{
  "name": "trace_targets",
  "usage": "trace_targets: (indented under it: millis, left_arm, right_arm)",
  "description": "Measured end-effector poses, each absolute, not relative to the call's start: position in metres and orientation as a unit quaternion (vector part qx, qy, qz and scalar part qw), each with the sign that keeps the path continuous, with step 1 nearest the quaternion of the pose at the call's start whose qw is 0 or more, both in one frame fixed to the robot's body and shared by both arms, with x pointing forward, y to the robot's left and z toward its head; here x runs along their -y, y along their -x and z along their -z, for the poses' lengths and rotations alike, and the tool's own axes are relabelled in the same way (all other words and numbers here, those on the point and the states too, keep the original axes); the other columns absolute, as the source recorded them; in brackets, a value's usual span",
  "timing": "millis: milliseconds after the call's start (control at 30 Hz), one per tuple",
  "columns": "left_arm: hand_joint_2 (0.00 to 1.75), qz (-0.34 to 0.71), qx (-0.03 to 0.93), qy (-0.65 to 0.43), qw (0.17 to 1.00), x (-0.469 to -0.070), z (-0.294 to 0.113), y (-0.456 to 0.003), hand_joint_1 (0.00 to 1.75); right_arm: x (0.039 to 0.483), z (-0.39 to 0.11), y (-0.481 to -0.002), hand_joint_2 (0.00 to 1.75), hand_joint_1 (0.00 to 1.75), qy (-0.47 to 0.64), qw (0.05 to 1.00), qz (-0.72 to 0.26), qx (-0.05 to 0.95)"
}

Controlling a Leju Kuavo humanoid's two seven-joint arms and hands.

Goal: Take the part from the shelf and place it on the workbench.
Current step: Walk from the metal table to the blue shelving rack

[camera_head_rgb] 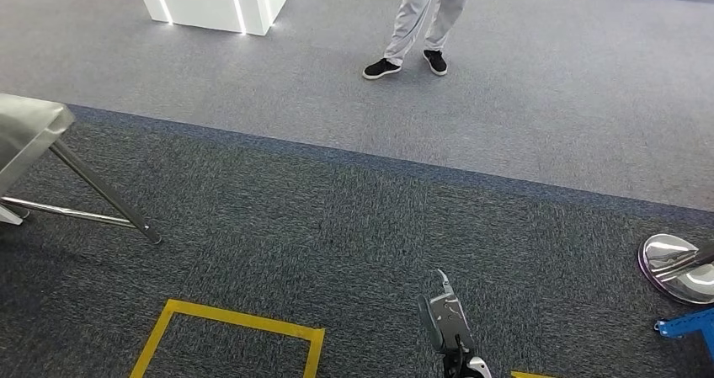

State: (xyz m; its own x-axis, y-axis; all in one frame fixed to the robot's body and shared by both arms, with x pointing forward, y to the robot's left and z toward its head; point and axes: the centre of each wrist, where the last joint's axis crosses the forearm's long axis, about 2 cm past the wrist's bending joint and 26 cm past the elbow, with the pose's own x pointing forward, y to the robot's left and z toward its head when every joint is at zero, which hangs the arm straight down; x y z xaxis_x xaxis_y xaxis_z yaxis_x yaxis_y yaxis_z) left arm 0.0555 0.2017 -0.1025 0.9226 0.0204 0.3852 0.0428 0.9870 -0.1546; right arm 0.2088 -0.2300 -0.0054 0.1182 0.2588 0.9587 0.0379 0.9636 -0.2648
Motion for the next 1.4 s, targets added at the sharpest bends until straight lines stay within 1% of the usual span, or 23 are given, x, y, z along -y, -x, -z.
trace_targets:
  millis: [133, 367, 1400]
  left_arm:
    - [0.00, 0.003, 0.196, 0.080, 0.977, -0.2022, 0.1027, -0.0543, 0.00]
    - [0.00, -0.002, 0.198, 0.079, 0.977, -0.2019, 0.1027, -0.0545, 0.00]
    - [0.00, -0.001, 0.199, 0.086, 0.976, -0.1998, 0.1022, -0.0553, 0.00]
  right_arm:
    - [0.2302, 0.0073, -0.2016, 1.75, 0.00, 0.098, 0.740, -0.069, 0.662]
    - [0.2297, 0.0026, -0.2059, 1.75, 0.00, 0.089, 0.734, -0.067, 0.671]
    - [0.2296, 0.0024, -0.2080, 1.75, 0.00, 0.089, 0.738, -0.065, 0.666]
